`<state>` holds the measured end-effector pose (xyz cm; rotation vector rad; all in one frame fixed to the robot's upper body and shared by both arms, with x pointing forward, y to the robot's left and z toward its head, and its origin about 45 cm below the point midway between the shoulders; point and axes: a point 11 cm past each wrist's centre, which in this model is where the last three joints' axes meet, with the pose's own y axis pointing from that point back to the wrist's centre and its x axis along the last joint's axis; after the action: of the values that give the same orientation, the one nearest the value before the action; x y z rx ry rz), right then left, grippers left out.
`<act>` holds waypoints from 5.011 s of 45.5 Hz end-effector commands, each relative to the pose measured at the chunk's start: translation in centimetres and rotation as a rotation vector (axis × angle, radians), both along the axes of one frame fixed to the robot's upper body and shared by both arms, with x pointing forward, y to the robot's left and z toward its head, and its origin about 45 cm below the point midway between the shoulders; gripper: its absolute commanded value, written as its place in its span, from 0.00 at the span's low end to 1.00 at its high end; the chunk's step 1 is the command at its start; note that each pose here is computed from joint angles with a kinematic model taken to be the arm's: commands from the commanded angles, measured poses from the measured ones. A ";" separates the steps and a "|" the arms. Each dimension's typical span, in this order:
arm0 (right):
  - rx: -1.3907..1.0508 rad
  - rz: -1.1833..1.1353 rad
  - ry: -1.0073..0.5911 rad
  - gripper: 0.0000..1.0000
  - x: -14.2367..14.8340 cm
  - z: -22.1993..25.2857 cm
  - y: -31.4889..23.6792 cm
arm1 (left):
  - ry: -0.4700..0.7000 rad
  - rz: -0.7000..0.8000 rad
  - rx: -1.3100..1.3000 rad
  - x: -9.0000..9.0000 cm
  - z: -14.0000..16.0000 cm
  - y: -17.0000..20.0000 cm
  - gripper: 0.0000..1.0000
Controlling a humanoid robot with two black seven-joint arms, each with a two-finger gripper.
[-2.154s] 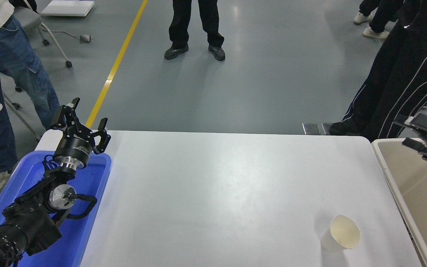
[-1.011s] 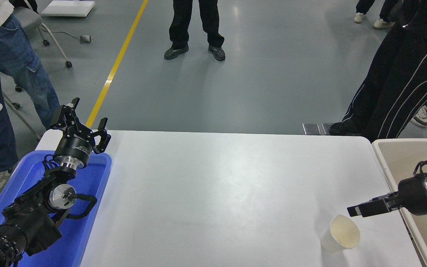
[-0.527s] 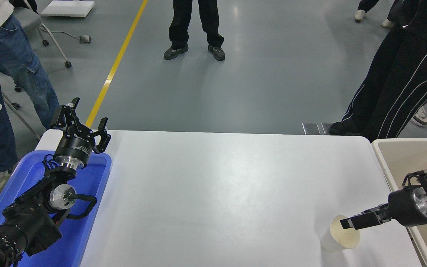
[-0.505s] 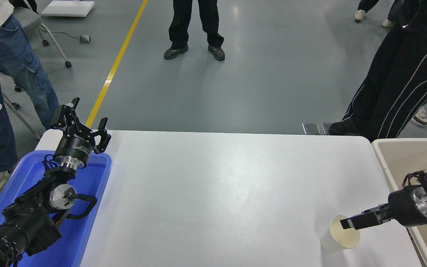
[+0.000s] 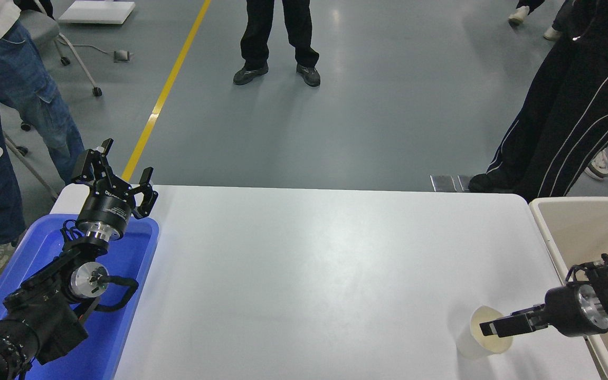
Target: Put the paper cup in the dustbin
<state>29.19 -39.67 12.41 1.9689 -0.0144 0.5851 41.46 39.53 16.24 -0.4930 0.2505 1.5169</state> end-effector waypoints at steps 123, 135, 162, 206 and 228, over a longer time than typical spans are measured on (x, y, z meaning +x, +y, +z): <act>0.228 -0.273 -0.393 0.00 7.8 23.4 -5.9 | 0.001 -0.001 0.001 0.0 0.0 0.0 1.00; 0.104 -0.642 -0.471 0.00 7.8 21.7 -17.2 | 0.000 -0.001 0.001 0.0 0.0 0.0 1.00; -0.219 -1.009 -0.537 0.00 4.0 16.6 -26.5 | 0.001 0.000 0.000 0.0 0.0 0.0 1.00; -0.308 -1.224 -0.424 0.00 2.9 1.3 -20.8 | 0.001 0.000 0.000 0.0 0.0 0.0 1.00; -0.260 -1.295 -0.619 0.98 3.5 2.1 -21.1 | -0.001 0.000 0.000 0.0 0.0 0.0 1.00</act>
<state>32.41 -60.94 14.54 1.1223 -1.2867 0.2171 41.46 39.52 16.24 -0.4929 0.2503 1.5168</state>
